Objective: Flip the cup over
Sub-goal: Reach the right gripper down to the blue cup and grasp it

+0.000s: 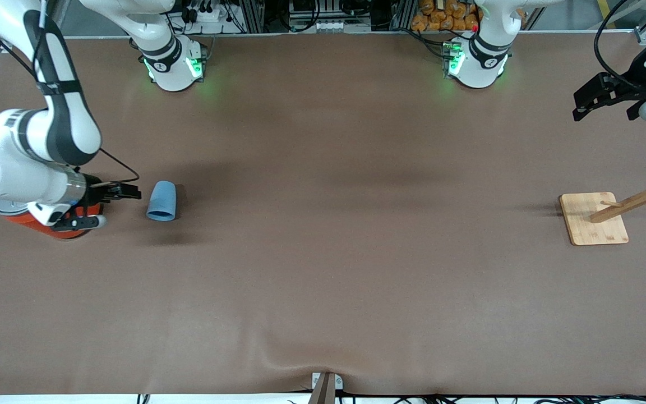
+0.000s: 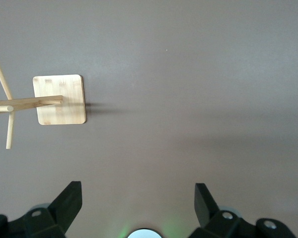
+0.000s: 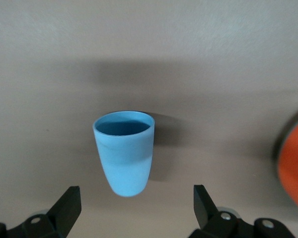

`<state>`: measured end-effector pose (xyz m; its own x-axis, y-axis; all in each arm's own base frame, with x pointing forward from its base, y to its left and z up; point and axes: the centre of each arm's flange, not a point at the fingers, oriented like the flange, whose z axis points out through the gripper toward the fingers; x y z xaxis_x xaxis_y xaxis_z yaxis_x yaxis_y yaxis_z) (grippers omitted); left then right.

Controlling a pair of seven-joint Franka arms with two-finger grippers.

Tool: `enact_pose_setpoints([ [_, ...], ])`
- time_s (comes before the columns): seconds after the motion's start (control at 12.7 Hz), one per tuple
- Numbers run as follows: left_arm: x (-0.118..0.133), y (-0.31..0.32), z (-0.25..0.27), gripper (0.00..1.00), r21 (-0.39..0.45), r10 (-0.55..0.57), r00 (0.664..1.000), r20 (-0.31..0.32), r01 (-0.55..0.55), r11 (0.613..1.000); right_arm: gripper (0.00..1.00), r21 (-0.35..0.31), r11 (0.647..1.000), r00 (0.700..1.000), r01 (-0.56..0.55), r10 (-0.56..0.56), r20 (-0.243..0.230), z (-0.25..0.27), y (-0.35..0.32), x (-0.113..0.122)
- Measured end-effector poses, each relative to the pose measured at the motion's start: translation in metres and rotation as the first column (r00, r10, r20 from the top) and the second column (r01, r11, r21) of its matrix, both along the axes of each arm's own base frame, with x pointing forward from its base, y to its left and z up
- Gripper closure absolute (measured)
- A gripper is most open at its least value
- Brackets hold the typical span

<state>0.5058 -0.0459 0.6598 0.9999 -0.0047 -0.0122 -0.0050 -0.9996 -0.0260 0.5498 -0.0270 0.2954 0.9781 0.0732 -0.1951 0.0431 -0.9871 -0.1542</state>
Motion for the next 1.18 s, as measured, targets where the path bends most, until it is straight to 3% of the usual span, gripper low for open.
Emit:
enact_pose_setpoints([
  [0.55,0.000,0.000,0.001,0.00,0.000,-0.001,1.000,0.003,0.001,1.000,0.00,-0.013,1.000,0.999,-0.017,0.018,0.049,-0.047,0.029,-0.018],
  [1.1,0.000,-0.001,0.000,0.00,0.000,-0.001,1.000,0.001,0.001,1.000,0.00,-0.032,0.999,0.998,-0.017,0.018,0.055,-0.103,0.038,-0.032],
  [1.18,0.000,-0.001,0.000,0.00,0.000,-0.001,1.000,0.001,0.001,1.000,0.09,-0.032,0.999,0.999,-0.017,0.019,0.049,-0.106,0.038,-0.033],
])
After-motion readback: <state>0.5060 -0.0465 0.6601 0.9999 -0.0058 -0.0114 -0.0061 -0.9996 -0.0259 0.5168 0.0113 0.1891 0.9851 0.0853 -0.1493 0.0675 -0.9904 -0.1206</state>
